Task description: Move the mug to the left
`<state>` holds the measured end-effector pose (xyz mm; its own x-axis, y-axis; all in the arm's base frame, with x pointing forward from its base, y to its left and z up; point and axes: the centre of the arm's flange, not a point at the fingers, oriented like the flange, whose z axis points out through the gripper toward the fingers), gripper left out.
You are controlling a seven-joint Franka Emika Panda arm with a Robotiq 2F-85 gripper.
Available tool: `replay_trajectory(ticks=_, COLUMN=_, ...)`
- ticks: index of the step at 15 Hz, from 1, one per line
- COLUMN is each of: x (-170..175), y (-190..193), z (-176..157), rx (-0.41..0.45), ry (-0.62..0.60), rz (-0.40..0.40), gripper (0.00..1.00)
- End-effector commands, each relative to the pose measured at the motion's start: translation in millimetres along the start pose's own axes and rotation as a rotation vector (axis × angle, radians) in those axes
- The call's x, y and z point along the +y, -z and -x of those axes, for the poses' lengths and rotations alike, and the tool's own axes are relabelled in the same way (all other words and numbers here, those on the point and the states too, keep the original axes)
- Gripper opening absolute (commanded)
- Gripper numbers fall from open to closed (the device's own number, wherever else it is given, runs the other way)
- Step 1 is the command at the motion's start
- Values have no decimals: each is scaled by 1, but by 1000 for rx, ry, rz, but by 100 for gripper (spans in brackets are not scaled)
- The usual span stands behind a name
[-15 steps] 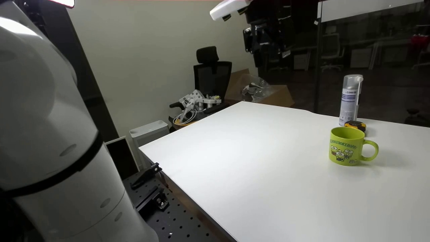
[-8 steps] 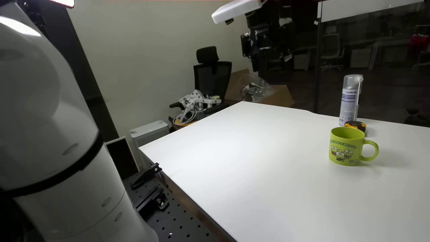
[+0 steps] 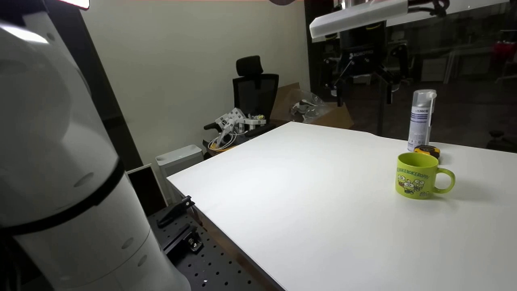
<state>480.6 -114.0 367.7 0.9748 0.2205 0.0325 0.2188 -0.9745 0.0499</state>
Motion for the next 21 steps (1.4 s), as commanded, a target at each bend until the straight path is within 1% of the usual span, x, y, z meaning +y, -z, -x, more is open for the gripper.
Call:
replay_trajectory(ticks=1, x=0, y=-2, z=-2, rx=-3, ry=4, rz=0, gripper=100)
replay_trajectory(ticks=2, x=-6, y=-3, z=-2, rx=16, ry=18, rz=31, gripper=100)
replay_trajectory(ticks=4, x=-2, y=-7, z=-17, rx=-1, ry=47, rz=56, gripper=100)
replay_trajectory(ticks=6, x=15, y=-14, z=-41, rx=-16, ry=57, rz=111, gripper=100)
replay_trajectory(ticks=9, x=48, y=-43, z=-82, rx=-59, ry=56, rz=163, gripper=100)
replay_trajectory(ticks=12, x=73, y=-86, z=-115, rx=-121, ry=70, rz=141, gripper=100)
replay_trajectory(ticks=13, x=49, y=-65, z=-71, rx=-80, ry=79, rz=135, gripper=100)
replay_trajectory(ticks=15, x=59, y=-94, z=-88, rx=-108, ry=79, rz=134, gripper=100)
replay_trajectory(ticks=16, x=62, y=-101, z=-93, rx=-114, ry=81, rz=134, gripper=100)
replay_trajectory(ticks=18, x=63, y=-103, z=-97, rx=-117, ry=81, rz=135, gripper=100)
replay_trajectory(ticks=19, x=59, y=-104, z=-101, rx=-93, ry=65, rz=139, gripper=100)
replay_trajectory(ticks=21, x=50, y=-111, z=-120, rx=-32, ry=2, rz=71, gripper=100)
